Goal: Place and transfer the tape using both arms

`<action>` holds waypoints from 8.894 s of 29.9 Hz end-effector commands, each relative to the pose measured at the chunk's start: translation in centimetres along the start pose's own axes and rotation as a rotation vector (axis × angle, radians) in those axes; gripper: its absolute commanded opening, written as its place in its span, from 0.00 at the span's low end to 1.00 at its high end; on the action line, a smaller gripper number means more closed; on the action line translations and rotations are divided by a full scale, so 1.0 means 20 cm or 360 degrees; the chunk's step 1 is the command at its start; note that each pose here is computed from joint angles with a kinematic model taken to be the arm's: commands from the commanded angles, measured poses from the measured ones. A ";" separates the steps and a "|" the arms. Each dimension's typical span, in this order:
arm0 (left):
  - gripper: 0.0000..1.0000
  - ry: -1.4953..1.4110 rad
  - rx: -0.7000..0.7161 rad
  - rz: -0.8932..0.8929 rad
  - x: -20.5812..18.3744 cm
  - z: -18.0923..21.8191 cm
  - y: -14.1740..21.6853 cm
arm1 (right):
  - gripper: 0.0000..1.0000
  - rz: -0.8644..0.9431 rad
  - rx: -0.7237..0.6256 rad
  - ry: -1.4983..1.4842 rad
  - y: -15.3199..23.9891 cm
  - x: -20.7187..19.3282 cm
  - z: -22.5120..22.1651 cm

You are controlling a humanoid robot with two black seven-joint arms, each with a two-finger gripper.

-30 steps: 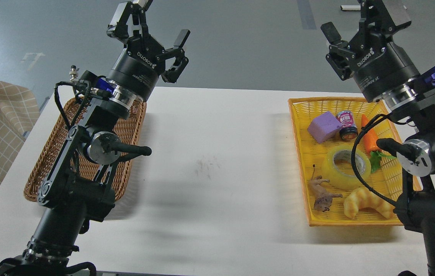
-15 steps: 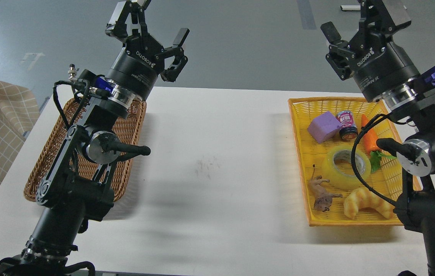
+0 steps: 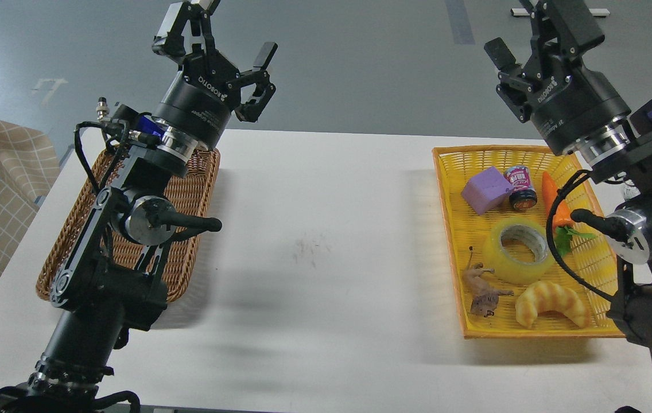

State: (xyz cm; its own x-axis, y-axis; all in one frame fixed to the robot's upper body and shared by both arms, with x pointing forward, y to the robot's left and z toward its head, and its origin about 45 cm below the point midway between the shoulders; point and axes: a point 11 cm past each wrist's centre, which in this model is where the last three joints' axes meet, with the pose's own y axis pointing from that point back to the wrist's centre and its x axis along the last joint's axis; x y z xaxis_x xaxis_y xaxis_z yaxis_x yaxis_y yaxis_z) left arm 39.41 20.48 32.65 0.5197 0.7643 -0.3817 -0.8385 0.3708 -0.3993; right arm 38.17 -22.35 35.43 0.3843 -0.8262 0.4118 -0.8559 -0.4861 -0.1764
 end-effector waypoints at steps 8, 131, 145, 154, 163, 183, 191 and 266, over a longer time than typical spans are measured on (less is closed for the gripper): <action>0.98 -0.0004 0.0010 -0.0003 0.01 -0.01 0.01 | 1.00 -0.0067 -0.0512 0.0944 0.26 0.24 0.25; 0.98 -0.0047 0.0073 0.0101 0.16 -0.07 0.14 | 0.26 -0.0582 -0.1463 0.1097 0.71 -0.12 1.04; 0.98 -0.0054 0.0079 0.0120 0.18 -0.07 0.15 | 0.17 -0.0468 -0.1316 0.1175 0.61 0.03 0.85; 0.98 -0.0070 0.0076 0.0121 0.19 -0.06 0.15 | 0.18 -0.0223 -0.0935 0.1224 0.18 0.25 0.43; 0.98 -0.0084 0.0067 0.0123 0.20 -0.04 0.15 | 0.18 -0.0332 -0.0669 0.1267 -0.14 0.02 0.22; 0.98 -0.0084 0.0060 0.0131 0.20 -0.03 0.15 | 0.17 -0.1057 -0.0500 0.1501 -0.15 -0.88 0.38; 0.98 -0.0088 0.0056 0.0142 0.20 -0.03 0.15 | 0.17 -0.1183 -0.0540 0.1574 -0.08 -1.02 0.49; 0.98 -0.0166 0.0052 0.0195 0.28 0.05 0.18 | 0.99 -0.0521 -0.0657 0.0853 -0.23 -0.53 0.42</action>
State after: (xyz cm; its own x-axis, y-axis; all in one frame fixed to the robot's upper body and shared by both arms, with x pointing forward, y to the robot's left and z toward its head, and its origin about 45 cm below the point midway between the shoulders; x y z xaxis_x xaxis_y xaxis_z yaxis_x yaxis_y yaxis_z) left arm 39.18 26.38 29.74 0.3954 0.8515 -0.3443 -0.9008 0.2862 -0.3266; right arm 40.45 -12.57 22.42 0.5095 -0.2191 0.8321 -0.8180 -0.4233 0.3894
